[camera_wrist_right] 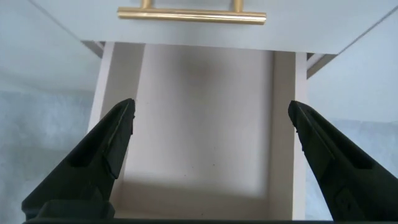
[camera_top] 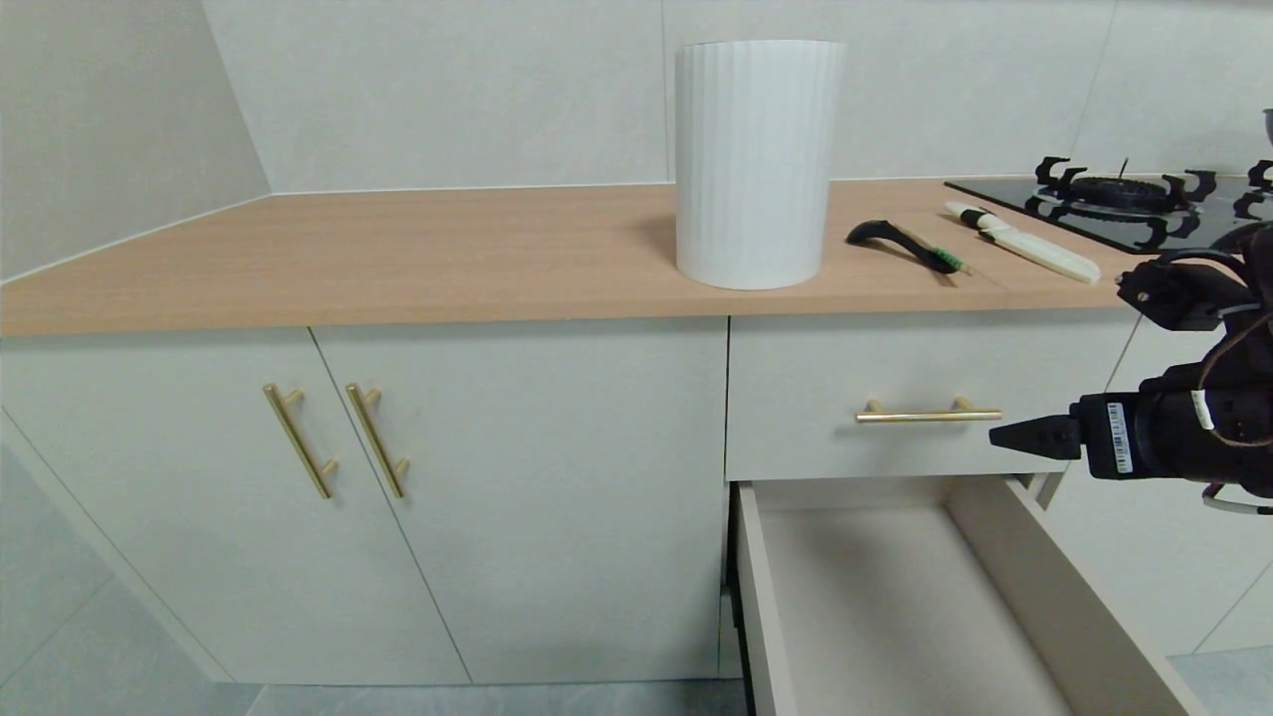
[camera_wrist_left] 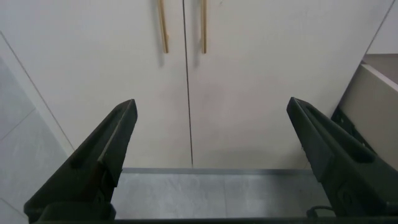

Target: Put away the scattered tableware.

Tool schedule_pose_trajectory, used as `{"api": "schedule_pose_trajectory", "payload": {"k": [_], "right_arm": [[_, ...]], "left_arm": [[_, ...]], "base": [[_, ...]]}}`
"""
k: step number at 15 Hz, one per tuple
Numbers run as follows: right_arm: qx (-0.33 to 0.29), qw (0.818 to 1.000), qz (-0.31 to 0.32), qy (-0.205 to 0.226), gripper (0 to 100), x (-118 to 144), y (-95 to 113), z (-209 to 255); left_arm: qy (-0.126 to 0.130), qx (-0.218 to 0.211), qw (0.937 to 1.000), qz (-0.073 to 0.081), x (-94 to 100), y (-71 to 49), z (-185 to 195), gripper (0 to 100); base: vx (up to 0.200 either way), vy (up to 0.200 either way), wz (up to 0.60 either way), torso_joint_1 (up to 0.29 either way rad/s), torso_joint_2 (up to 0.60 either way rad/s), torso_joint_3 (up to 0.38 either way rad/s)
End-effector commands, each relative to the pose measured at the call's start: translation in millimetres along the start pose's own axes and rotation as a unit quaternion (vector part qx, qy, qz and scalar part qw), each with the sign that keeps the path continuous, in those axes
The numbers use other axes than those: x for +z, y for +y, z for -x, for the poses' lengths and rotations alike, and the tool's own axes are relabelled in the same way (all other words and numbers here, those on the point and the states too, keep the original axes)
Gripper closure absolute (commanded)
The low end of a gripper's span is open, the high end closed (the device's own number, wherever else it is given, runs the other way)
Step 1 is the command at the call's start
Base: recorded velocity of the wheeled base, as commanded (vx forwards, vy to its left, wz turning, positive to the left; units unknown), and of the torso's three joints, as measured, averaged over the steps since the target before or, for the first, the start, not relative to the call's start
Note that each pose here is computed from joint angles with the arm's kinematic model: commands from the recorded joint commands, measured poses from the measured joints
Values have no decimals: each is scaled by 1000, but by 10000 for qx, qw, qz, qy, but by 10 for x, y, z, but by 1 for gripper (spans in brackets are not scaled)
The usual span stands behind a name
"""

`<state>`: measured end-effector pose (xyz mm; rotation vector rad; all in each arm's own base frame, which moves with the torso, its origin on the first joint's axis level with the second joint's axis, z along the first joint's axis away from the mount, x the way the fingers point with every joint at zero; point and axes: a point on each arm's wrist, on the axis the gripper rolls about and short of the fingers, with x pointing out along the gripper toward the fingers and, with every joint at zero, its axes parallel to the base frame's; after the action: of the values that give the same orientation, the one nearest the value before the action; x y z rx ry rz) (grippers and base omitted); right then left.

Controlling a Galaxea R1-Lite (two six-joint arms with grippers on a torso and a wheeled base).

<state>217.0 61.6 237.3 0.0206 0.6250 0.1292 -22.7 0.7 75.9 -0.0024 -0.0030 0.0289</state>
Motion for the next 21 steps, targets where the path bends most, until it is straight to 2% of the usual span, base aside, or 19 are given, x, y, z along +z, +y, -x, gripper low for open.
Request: {"api": "schedule_pose_trajectory", "payload": {"k": [1,6,18,19,21], "right_arm": [[26,10000,15,-41,0,2,4,29],[57,10000,69,7,0,-22,23,17],[110,9998,117,80,0,-40,56,-17],[113,9999,115,57,0,-33,56,-10],[229,9991,180,-301,0,56,110,-5]], "left_arm": [[0,1,10000,4,0,0,0,0],[0,1,10000,4,0,0,0,0],[0,9,10000,4,0,0,0,0],[0,9,10000,4,0,0,0,0],[0,1,10000,4,0,0,0,0]], "base": [[0,0,0,0,0,0],[0,0,0,52,-204,-200],[0,0,0,189,-494,-289],[0,0,0,115,-281,-154],[0,0,0,54,-122,-73]]}}
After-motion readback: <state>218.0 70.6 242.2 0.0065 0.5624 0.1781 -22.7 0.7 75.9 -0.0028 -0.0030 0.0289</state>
